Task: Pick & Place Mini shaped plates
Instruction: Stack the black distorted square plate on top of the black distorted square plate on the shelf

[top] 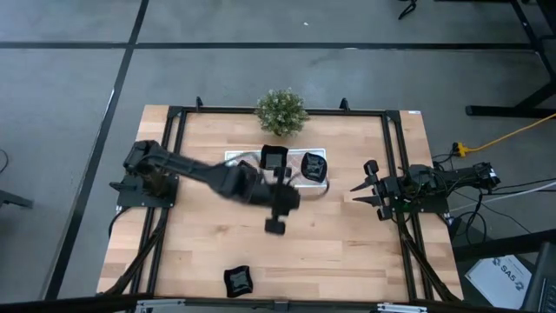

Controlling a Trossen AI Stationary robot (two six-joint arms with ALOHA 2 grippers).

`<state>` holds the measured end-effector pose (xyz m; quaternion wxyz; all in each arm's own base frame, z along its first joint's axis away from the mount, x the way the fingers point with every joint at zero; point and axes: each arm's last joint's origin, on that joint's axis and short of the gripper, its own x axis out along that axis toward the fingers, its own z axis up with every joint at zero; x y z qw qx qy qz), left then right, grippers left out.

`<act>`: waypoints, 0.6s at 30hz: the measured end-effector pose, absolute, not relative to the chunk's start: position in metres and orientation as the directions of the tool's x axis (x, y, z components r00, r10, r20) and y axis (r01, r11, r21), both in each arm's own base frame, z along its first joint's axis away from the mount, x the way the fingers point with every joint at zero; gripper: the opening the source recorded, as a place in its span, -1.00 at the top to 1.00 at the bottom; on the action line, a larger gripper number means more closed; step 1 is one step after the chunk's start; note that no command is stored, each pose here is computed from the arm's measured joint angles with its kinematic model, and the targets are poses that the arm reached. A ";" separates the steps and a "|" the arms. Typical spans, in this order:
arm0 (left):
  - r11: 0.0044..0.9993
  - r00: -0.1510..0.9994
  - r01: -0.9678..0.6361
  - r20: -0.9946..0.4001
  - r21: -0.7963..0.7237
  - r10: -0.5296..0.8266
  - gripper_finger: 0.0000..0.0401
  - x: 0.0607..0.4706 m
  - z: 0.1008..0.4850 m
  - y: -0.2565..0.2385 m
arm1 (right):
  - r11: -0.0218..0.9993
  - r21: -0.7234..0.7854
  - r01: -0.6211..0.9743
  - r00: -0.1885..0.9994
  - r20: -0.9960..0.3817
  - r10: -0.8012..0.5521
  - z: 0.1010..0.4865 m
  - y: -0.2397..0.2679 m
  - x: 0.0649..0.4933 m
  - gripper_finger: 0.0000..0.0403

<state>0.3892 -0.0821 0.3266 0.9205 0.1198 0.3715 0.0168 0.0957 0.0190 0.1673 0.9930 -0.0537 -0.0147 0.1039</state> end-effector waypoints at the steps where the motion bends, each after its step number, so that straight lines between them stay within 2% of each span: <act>1: 0.969 0.723 0.065 -0.680 0.237 0.118 0.56 0.386 0.326 -0.093 | 0.973 -0.109 -0.204 0.978 0.018 0.208 0.167 0.019 0.096 0.38; 11: 0.961 0.637 0.204 -0.771 0.186 0.014 0.56 0.344 0.317 -0.175 | 0.973 -0.109 -0.205 0.978 0.018 0.208 0.167 0.019 0.096 0.38; 18: 0.986 0.588 0.150 -0.808 0.066 -0.036 0.58 0.314 0.313 -0.215 | 0.973 -0.110 -0.204 0.978 0.018 0.207 0.167 0.019 0.096 0.38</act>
